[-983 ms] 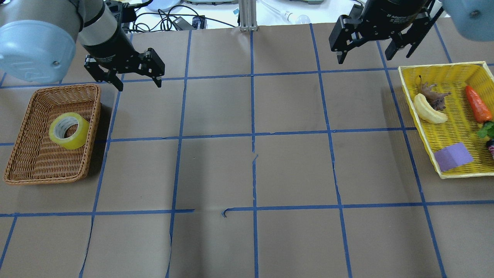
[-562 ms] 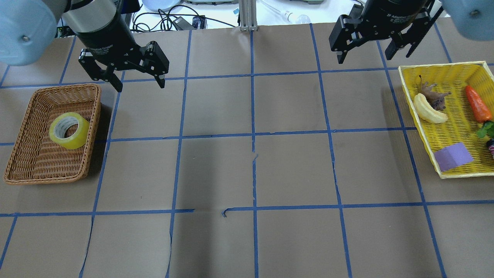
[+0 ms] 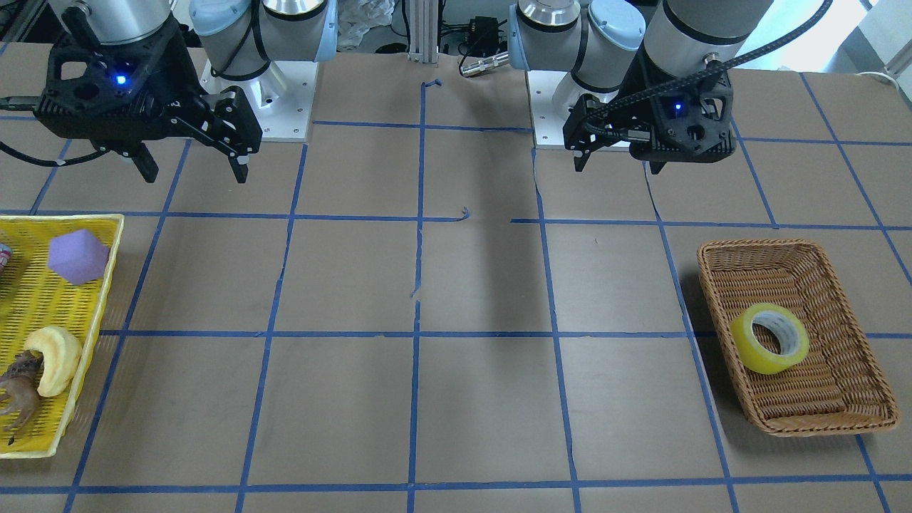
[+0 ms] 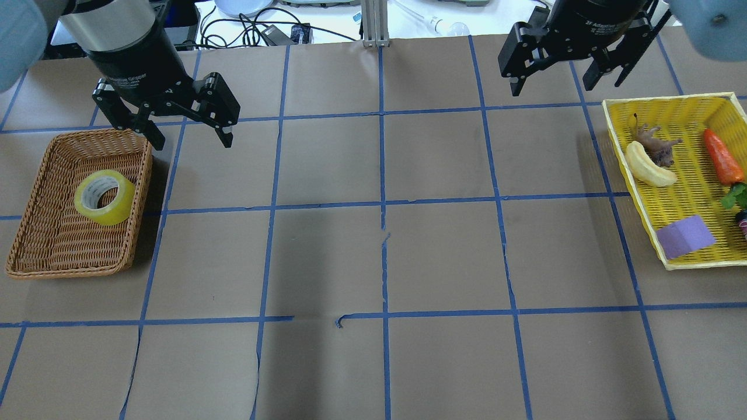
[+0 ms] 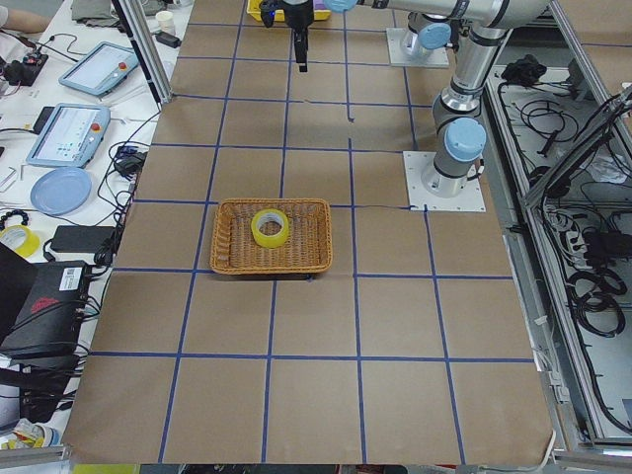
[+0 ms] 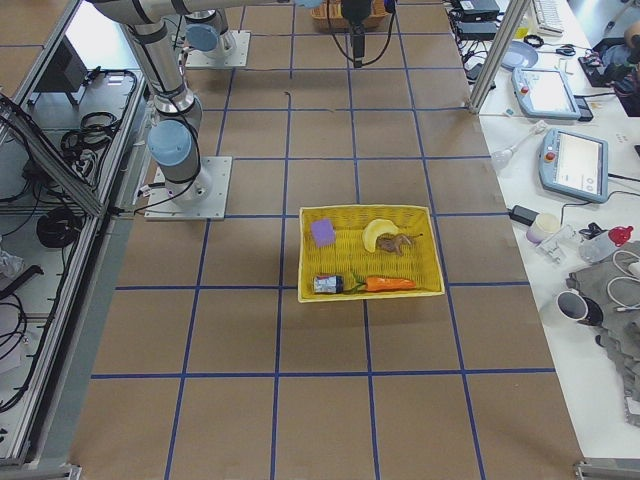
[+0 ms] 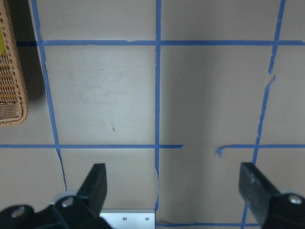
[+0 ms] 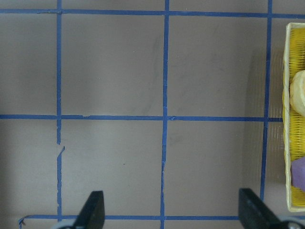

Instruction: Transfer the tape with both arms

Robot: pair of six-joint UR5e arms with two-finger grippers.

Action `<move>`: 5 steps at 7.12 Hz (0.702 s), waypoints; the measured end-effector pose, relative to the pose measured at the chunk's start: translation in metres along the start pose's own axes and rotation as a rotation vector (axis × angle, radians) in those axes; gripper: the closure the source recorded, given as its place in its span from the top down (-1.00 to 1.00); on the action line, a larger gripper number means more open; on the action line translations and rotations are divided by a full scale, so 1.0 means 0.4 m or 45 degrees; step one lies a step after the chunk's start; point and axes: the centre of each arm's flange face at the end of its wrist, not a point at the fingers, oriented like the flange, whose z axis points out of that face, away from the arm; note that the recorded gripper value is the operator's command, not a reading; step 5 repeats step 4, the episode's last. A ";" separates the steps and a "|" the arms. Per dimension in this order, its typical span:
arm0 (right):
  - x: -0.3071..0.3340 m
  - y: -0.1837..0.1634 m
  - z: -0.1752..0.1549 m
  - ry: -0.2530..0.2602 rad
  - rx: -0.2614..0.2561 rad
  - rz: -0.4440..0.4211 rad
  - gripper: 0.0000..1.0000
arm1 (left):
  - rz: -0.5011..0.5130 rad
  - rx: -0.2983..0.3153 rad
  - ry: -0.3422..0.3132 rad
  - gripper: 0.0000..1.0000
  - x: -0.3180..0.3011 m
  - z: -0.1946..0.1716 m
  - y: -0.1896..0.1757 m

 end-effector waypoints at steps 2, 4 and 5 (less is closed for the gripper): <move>-0.001 0.001 -0.001 0.000 0.001 0.001 1.00 | 0.009 0.046 -0.003 1.00 0.000 -0.005 -0.011; -0.002 0.000 0.000 0.000 0.000 0.002 1.00 | 0.009 0.048 -0.004 1.00 0.000 -0.005 -0.012; -0.002 0.000 0.000 0.000 0.000 0.002 1.00 | 0.009 0.048 -0.004 1.00 0.000 -0.005 -0.012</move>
